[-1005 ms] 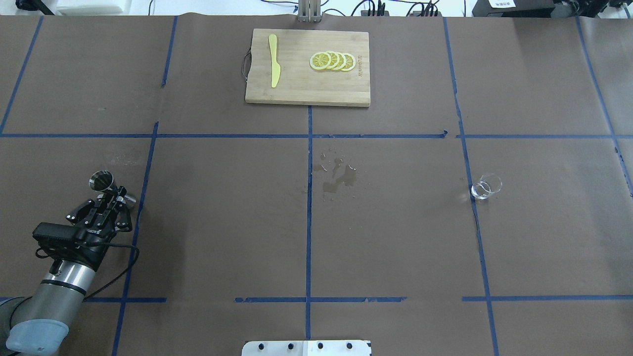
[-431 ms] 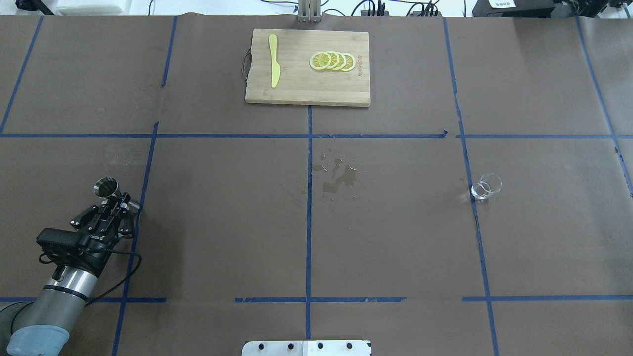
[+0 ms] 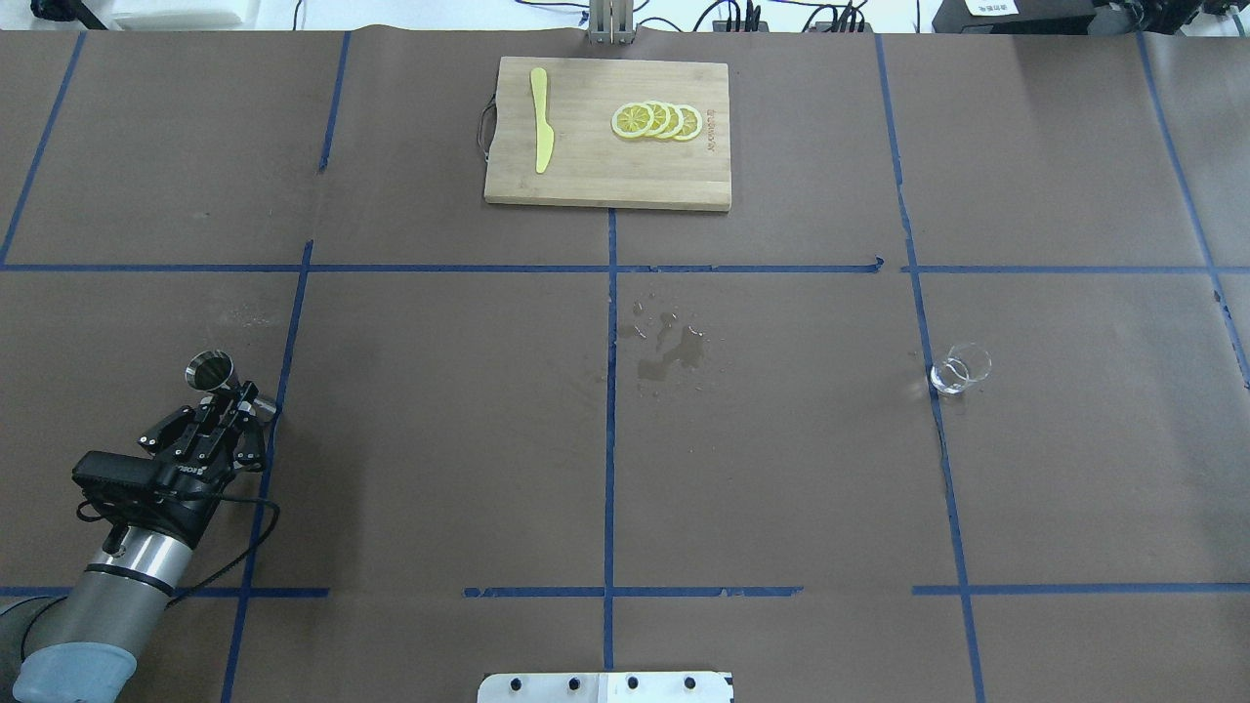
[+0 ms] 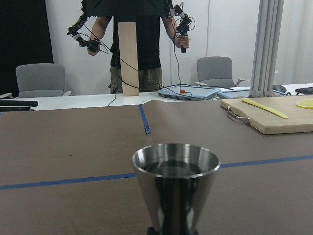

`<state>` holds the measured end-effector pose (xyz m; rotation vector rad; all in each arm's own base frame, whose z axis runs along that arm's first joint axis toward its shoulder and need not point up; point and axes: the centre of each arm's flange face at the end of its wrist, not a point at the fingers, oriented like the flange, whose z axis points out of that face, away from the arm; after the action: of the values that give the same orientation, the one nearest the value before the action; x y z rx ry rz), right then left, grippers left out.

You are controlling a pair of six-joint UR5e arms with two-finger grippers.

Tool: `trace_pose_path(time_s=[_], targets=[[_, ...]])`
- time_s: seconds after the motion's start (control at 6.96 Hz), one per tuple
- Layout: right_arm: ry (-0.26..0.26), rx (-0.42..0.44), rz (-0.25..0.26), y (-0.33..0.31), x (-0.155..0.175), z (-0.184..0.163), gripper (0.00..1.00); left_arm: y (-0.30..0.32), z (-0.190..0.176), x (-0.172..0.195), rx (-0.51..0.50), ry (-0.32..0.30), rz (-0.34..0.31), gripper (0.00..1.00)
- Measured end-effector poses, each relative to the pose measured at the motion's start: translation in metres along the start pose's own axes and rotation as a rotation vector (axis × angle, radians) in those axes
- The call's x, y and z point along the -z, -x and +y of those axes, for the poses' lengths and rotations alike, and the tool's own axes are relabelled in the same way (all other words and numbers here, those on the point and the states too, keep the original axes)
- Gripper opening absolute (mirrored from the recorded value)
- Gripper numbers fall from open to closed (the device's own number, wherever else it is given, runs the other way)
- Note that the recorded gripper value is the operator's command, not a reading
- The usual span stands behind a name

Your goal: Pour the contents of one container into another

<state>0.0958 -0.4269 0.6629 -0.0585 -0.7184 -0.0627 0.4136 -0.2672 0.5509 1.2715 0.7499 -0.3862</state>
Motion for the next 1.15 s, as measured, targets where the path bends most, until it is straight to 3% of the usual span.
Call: trace_pose_path(time_s=[0.14, 0.57, 1.01, 1.15], targets=[[0.000, 0.000, 0.000, 0.0001, 0.0000, -0.0001, 1.00, 0.0000, 0.0000, 0.0000, 0.000, 0.000, 0.000, 0.20], [0.000, 0.000, 0.000, 0.0002, -0.0001, -0.0001, 1.00, 0.0006, 0.0000, 0.0002, 0.000, 0.000, 0.000, 0.47], [0.000, 0.001, 0.000, 0.0002, -0.0001, -0.0001, 1.00, 0.0010, -0.0003, 0.0003, 0.002, -0.001, 0.001, 0.56], [0.000, 0.001, 0.000, 0.0002, -0.0001, -0.0001, 1.00, 0.0010, -0.0004, 0.0004, 0.003, -0.001, 0.001, 0.72]])
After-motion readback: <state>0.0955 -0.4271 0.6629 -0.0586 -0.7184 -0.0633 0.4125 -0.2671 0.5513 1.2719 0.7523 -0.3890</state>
